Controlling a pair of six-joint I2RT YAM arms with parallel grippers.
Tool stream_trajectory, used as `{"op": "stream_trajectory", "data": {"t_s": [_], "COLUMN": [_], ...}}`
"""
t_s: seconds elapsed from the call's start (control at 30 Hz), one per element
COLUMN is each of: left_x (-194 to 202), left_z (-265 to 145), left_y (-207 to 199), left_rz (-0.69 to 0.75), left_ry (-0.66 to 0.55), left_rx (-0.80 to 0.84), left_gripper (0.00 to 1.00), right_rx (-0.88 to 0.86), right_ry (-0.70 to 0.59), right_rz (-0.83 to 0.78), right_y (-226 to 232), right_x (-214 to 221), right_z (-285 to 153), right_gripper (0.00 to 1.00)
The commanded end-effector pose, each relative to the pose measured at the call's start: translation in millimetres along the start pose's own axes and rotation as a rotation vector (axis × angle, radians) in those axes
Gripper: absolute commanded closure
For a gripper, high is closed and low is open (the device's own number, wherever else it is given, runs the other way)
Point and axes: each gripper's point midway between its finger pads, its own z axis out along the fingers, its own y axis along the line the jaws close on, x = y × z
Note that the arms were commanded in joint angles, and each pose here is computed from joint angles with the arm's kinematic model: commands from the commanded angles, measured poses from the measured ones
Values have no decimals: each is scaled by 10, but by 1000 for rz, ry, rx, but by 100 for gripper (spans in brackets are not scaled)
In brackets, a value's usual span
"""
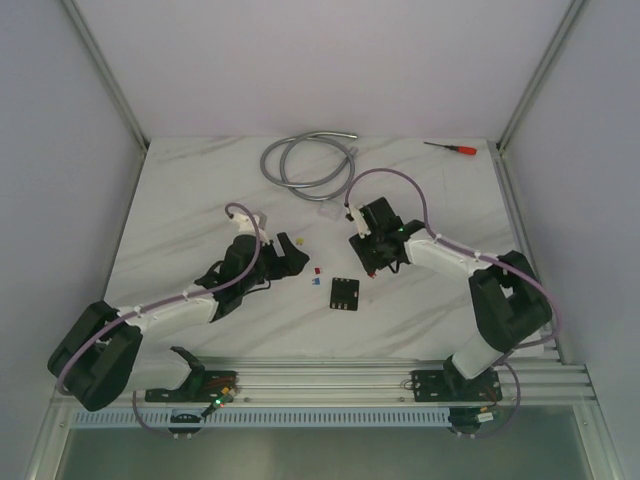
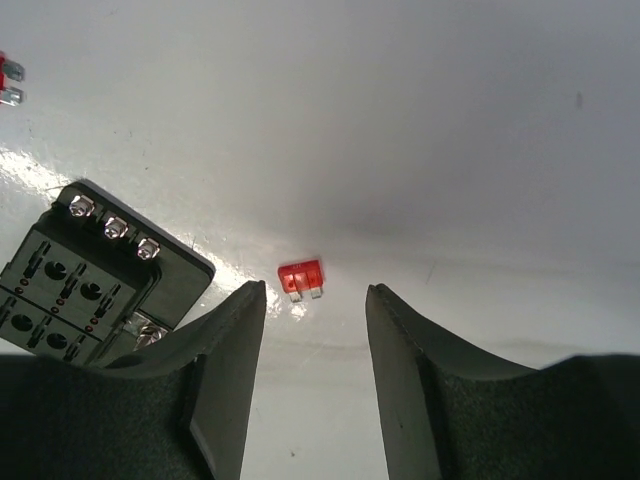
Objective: Snap on the fuse box
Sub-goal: Pick up the fuse from the center of the board.
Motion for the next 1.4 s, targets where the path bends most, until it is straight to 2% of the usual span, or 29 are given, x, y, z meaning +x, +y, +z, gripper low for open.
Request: {"op": "stream_trajectory", "data": {"t_s": [0.0,0.17,1.37], "left_x": [35,19,74], "left_z": [-45,-68,-27], "left_y": [31,53,57], "left_rz": [-16,-18,-51], "left_ry": [17,10,39], "left_rx": [-1,-8,-5], "left_gripper": [7,0,0], "right_rx": [-51,-45,-61], "right_ry": [43,86,237], "right_rz": [-68,-72,-70], "right_y": [46,33,63], "right_x": [-14,49,322], "right_z": [44,120,289], "right_gripper": [50,53,64]}}
